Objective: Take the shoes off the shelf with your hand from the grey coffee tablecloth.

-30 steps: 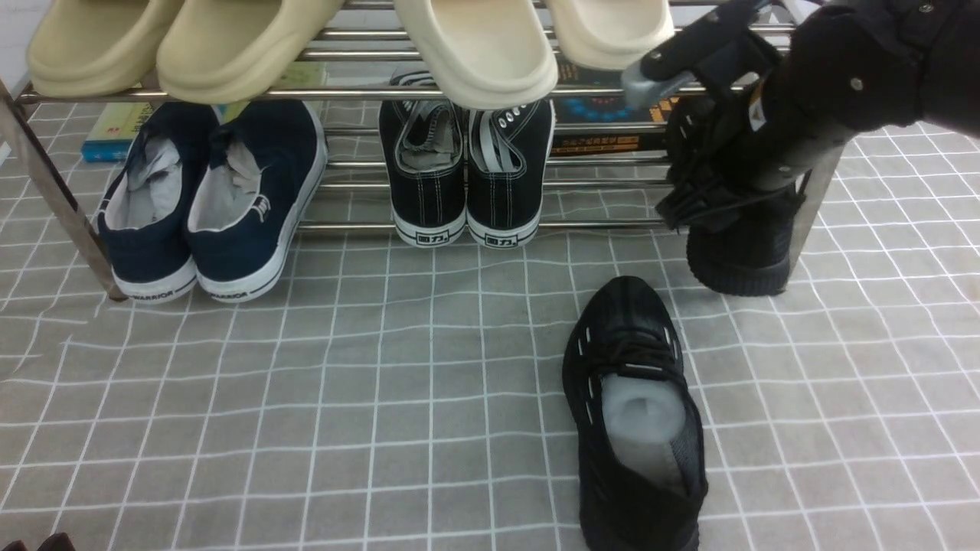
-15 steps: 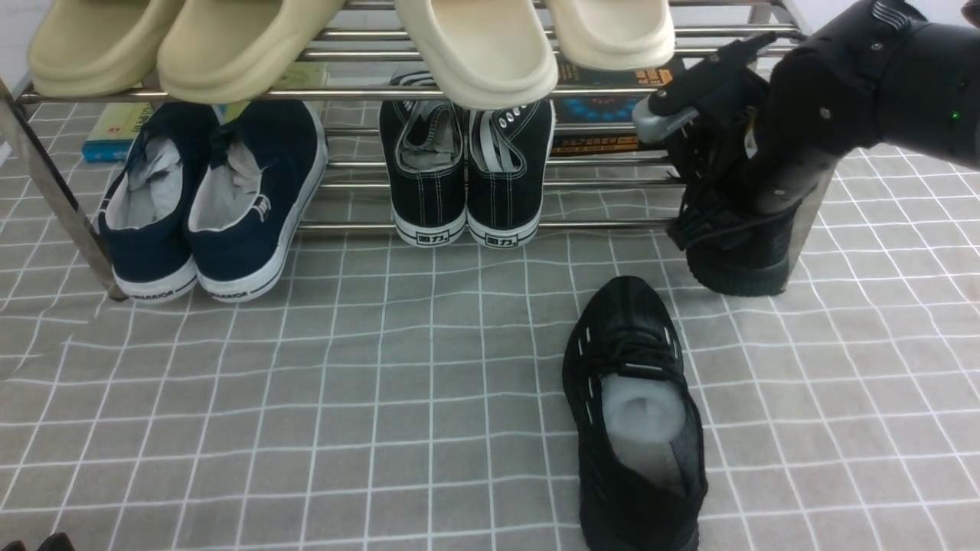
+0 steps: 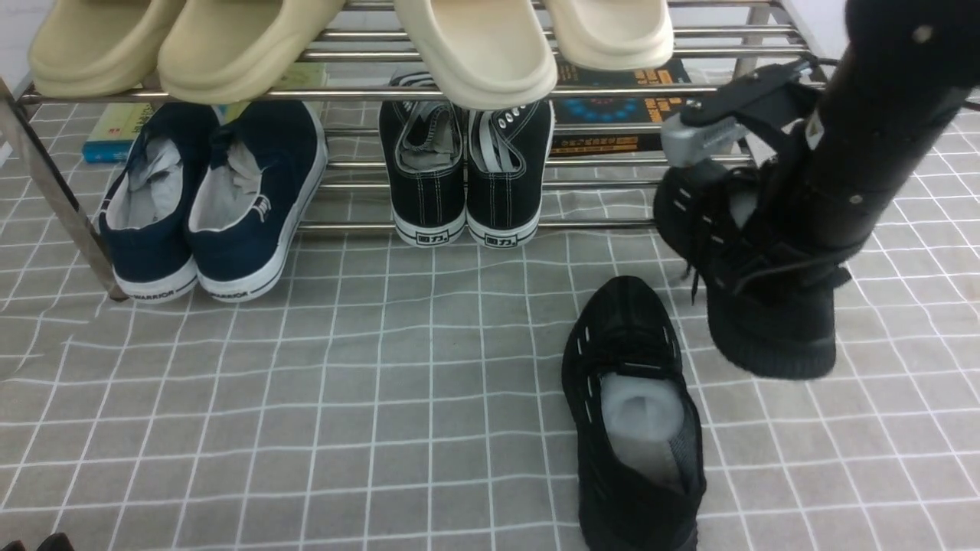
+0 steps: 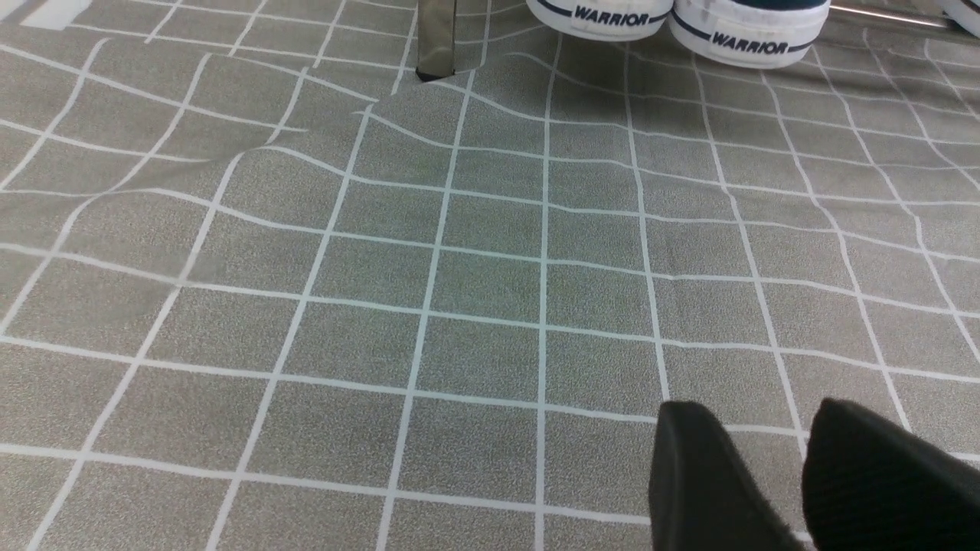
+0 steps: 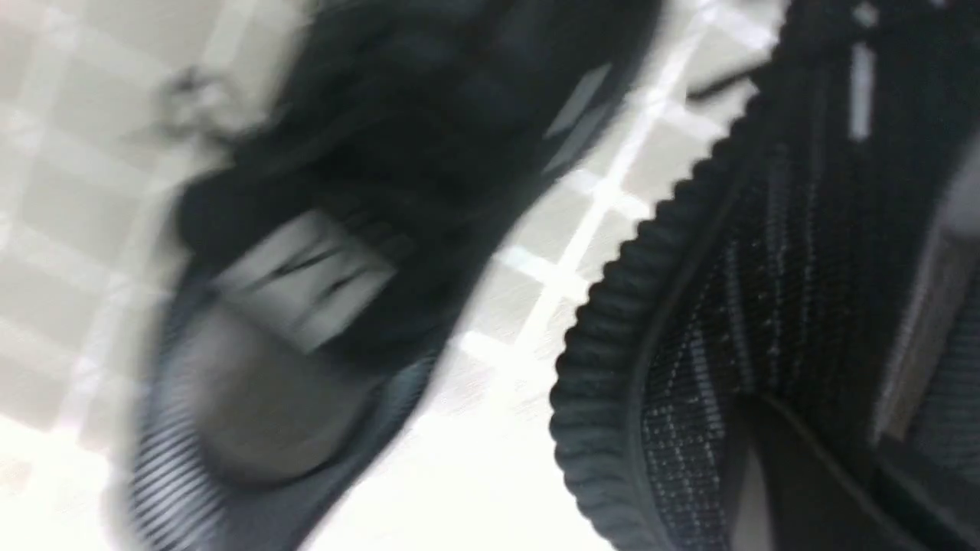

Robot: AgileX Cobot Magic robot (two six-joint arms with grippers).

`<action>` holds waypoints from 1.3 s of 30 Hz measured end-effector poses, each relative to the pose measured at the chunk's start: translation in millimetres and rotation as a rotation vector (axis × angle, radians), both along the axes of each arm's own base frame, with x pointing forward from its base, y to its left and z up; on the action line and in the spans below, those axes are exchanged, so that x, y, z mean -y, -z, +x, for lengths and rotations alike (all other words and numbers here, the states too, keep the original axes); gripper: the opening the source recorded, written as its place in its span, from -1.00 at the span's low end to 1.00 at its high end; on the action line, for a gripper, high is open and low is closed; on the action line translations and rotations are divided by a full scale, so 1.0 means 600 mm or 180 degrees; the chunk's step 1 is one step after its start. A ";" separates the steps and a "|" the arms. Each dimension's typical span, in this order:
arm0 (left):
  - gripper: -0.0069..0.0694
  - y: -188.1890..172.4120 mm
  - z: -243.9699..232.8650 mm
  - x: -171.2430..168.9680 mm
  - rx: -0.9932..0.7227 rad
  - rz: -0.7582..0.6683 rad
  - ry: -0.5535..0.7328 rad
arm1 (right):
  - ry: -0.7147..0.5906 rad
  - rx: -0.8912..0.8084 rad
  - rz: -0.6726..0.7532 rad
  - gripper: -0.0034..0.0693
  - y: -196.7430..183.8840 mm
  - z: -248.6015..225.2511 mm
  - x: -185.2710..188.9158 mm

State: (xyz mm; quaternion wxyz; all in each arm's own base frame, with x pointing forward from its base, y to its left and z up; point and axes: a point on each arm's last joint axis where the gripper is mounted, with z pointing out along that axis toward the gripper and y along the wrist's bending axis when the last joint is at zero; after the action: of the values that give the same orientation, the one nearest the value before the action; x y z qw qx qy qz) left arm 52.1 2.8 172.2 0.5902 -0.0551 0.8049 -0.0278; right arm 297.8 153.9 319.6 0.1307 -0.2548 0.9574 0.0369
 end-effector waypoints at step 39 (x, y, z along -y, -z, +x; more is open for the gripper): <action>-0.19 0.000 0.000 -0.001 -0.0004 0.0064 -0.0006 | -0.0156 -0.0738 -0.0133 0.15 0.108 -0.095 0.014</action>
State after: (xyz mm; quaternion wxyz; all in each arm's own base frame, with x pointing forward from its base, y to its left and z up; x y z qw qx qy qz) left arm 52.1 3.5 172.2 0.5903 -0.0498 0.8054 -0.0191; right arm 240.7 145.4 255.0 0.0128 -0.2749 0.9601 0.0494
